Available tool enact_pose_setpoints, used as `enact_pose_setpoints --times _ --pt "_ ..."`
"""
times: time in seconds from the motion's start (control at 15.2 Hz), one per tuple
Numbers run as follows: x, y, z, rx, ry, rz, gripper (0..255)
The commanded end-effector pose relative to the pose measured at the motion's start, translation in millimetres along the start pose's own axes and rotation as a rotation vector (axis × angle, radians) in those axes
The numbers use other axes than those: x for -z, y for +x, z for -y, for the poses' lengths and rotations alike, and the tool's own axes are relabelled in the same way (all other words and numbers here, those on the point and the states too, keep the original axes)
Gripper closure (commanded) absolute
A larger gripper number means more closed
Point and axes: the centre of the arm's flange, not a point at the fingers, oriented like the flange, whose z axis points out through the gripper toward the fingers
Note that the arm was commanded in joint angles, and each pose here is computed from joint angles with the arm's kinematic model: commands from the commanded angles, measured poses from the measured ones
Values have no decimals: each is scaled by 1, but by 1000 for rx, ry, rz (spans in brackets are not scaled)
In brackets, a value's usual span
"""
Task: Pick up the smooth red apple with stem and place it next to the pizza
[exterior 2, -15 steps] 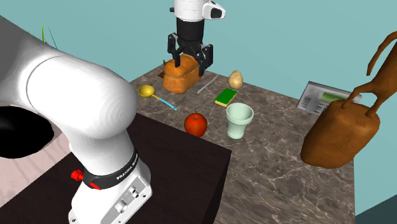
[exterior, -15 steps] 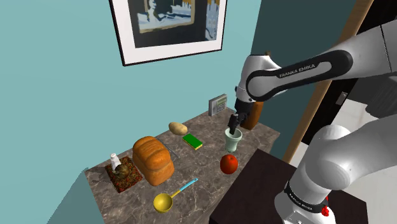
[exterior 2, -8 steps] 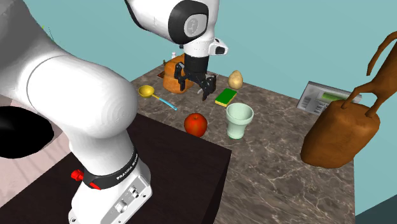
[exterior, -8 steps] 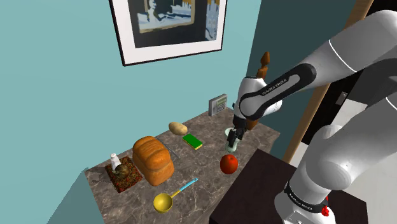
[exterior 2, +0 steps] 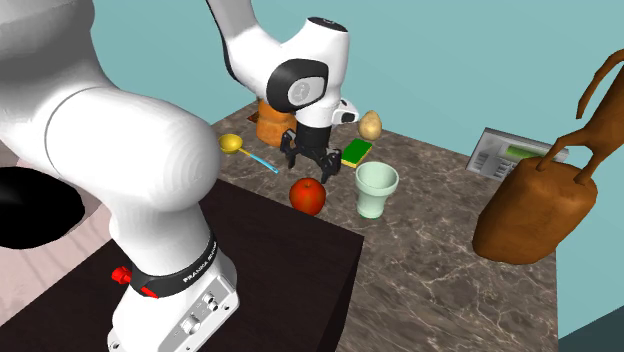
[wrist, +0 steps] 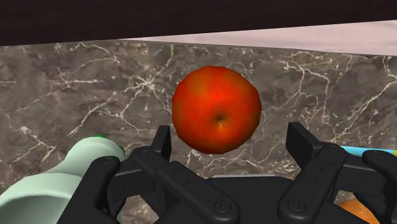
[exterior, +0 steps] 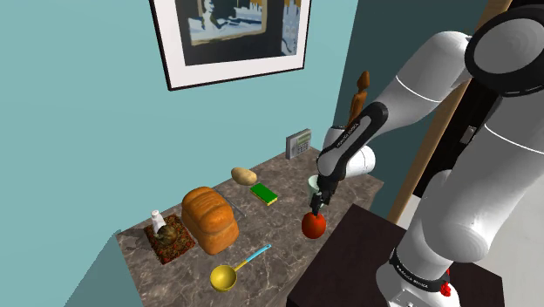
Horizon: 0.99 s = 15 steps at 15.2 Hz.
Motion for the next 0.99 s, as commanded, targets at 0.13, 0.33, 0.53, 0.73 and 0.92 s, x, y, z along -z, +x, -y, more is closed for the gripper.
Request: enact_pose_setpoints --times 0.13,0.33,0.53,0.73,0.92 --pt "-22 0 1 -1 -1 -1 0" --pt "-25 0 1 -1 -1 -1 0" --pt "-25 0 1 -1 -1 -1 0" --pt "-25 0 1 -1 -1 -1 255" --pt "-25 0 1 -1 -1 -1 255"
